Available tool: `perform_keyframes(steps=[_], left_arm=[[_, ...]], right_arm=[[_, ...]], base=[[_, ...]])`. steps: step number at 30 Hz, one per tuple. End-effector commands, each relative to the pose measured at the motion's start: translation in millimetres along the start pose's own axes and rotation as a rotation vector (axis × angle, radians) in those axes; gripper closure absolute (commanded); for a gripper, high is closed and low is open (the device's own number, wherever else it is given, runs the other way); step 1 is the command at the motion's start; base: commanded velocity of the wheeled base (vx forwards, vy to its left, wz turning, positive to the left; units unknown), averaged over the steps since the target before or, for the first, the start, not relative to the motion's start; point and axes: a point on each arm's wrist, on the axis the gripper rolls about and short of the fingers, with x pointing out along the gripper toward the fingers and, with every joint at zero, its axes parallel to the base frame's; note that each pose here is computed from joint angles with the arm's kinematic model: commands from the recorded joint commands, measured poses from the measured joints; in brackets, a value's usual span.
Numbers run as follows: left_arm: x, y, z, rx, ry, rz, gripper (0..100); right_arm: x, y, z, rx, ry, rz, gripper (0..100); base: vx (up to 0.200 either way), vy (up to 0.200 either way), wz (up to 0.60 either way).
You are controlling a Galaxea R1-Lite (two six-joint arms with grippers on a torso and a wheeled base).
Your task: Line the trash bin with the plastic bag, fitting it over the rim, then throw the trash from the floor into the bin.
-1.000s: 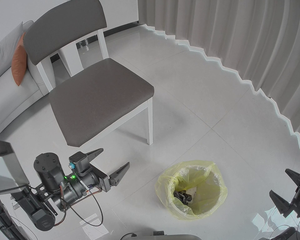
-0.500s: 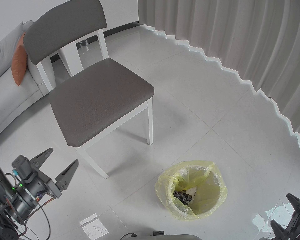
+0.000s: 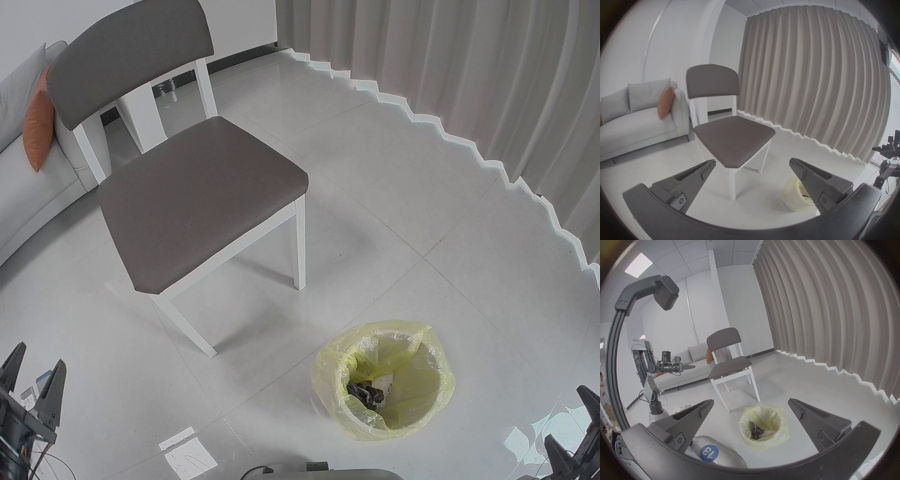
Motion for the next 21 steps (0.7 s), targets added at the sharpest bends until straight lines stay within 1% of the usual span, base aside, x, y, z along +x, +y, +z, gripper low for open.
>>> perform_keyframes(steps=[1,3,9,11,13,15,16,19,21], left_arm=[[-44.1,-4.5,-30.4,-0.008,-0.083,0.095,0],[-44.0,-4.3,-30.1,-0.022,-0.083,0.102,0],[-43.8,-4.6,-31.8,0.020,-0.062,0.084,0],[-43.7,-5.2,-34.5,0.007,-0.034,0.049,0],[-43.7,-5.8,-37.3,-0.026,-0.003,0.012,0],[-43.7,-5.9,-37.9,-0.035,0.004,0.007,0],[-43.9,-5.8,-39.0,-0.067,0.018,-0.030,0],[-47.6,-4.7,-39.7,-0.070,0.002,-0.121,0],[-48.2,-4.3,-42.0,-0.070,0.022,-0.136,0]], right_arm=[[-0.3,-4.4,-3.8,-0.063,-0.011,-0.182,0],[-0.3,-4.7,-3.8,-0.063,-0.012,-0.196,0],[-0.4,-4.6,-3.8,-0.053,-0.012,-0.189,0],[-0.3,-4.6,-3.8,-0.049,-0.013,-0.189,0],[-0.3,-4.6,-3.8,-0.047,-0.013,-0.189,0],[-0.3,-4.6,-4.0,-0.047,-0.011,-0.188,0],[-0.3,-4.5,-3.8,-0.041,-0.013,-0.188,0],[-0.3,-4.6,-4.0,-0.035,-0.013,-0.189,0],[-0.3,-4.5,-4.0,-0.033,-0.013,-0.188,0]], base=[[0.000,0.000,0.00],[0.000,0.000,0.00],[0.000,0.000,0.00],[0.000,0.000,0.00],[0.000,0.000,0.00],[0.000,0.000,0.00],[0.000,0.000,0.00],[0.000,0.000,0.00],[0.000,0.000,0.00]])
